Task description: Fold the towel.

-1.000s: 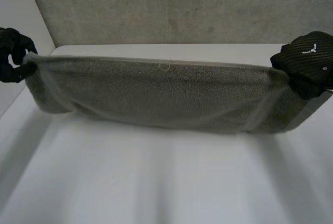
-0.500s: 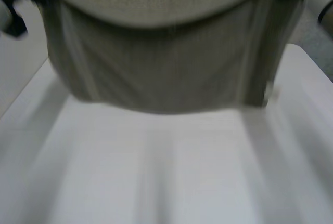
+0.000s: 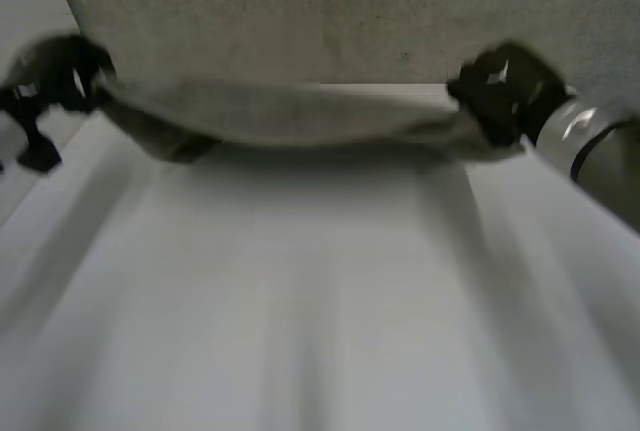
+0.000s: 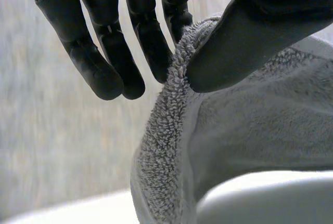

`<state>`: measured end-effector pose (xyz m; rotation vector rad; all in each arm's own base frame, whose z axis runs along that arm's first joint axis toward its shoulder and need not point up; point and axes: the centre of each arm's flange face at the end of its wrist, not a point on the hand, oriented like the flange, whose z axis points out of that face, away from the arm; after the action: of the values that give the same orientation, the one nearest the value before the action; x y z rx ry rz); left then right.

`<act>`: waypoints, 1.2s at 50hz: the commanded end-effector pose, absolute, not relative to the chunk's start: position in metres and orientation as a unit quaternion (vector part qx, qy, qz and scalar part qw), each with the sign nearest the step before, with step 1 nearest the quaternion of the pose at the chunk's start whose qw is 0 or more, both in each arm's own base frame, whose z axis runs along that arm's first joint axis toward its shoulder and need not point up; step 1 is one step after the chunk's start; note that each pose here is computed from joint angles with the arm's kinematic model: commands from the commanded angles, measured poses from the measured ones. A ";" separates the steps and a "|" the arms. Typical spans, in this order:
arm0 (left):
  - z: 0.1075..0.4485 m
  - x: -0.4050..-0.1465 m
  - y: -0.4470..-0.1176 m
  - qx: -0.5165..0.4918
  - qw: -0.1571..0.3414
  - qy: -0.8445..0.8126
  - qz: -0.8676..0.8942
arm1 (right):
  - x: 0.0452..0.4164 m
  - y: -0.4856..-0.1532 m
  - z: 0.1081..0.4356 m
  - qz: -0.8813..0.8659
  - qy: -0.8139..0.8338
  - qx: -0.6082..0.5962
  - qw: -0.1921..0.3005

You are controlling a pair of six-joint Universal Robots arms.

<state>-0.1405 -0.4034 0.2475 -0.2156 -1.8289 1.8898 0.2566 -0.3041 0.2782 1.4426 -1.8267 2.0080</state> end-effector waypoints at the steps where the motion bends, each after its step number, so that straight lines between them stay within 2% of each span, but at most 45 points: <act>1: 0.183 -0.139 -0.366 -0.117 0.252 -0.725 0.631 | 0.249 -0.289 0.225 0.586 -0.638 0.499 0.023; 5: 0.188 -0.135 -0.355 -0.131 0.253 -0.723 0.630 | 0.245 -0.282 0.225 0.580 -0.646 0.496 0.022; 7: 0.199 -0.132 -0.348 -0.134 0.252 -0.716 0.637 | 0.237 -0.264 0.253 0.594 -0.639 0.488 0.029; 13: 0.238 -0.117 -0.317 -0.139 0.242 -0.700 0.657 | 0.215 -0.242 0.285 0.599 -0.646 0.472 0.040; 15: 0.257 -0.108 -0.304 -0.146 0.234 -0.688 0.672 | 0.209 -0.225 0.297 0.594 -0.648 0.476 0.028; 19: 0.263 -0.104 -0.299 -0.144 0.233 -0.687 0.673 | 0.206 -0.216 0.304 0.590 -0.649 0.480 0.012; 24: 0.256 -0.107 -0.296 -0.139 0.243 -0.696 0.662 | 0.200 -0.222 0.306 0.589 -0.654 0.475 0.007; 26: 0.245 -0.111 -0.297 -0.139 0.253 -0.705 0.648 | 0.201 -0.226 0.301 0.583 -0.658 0.476 0.002; 28: 0.220 -0.126 -0.306 -0.142 0.284 -0.723 0.614 | 0.204 -0.244 0.285 0.565 -0.672 0.479 -0.009; 32: 0.202 -0.143 -0.320 -0.144 0.293 -0.735 0.595 | 0.206 -0.266 0.269 0.549 -0.685 0.479 -0.016; 37: 0.183 -0.147 -0.352 -0.118 0.263 -0.752 0.593 | 0.215 -0.294 0.249 0.532 -0.696 0.481 -0.029; 39: 0.174 -0.145 -0.376 -0.102 0.241 -0.756 0.600 | 0.222 -0.314 0.234 0.525 -0.705 0.475 -0.036; 43: 0.167 -0.148 -0.394 -0.096 0.230 -0.759 0.601 | 0.230 -0.330 0.222 0.521 -0.714 0.466 -0.039; 46: 0.164 -0.160 -0.408 -0.099 0.228 -0.759 0.602 | 0.238 -0.346 0.211 0.526 -0.716 0.458 -0.029; 50: 0.156 -0.159 -0.431 -0.081 0.204 -0.764 0.607 | 0.241 -0.370 0.193 0.530 -0.719 0.448 -0.007; 56: 0.149 -0.159 -0.444 -0.073 0.190 -0.771 0.604 | 0.244 -0.383 0.178 0.528 -0.723 0.446 0.002; 60: 0.146 -0.178 -0.444 -0.102 0.191 -0.767 0.604 | 0.248 -0.391 0.170 0.530 -0.722 0.445 0.007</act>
<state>-0.1625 -0.4421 0.1497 -0.2193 -2.1576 1.6957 0.2449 -0.3816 0.1800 1.4011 -2.2674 1.6614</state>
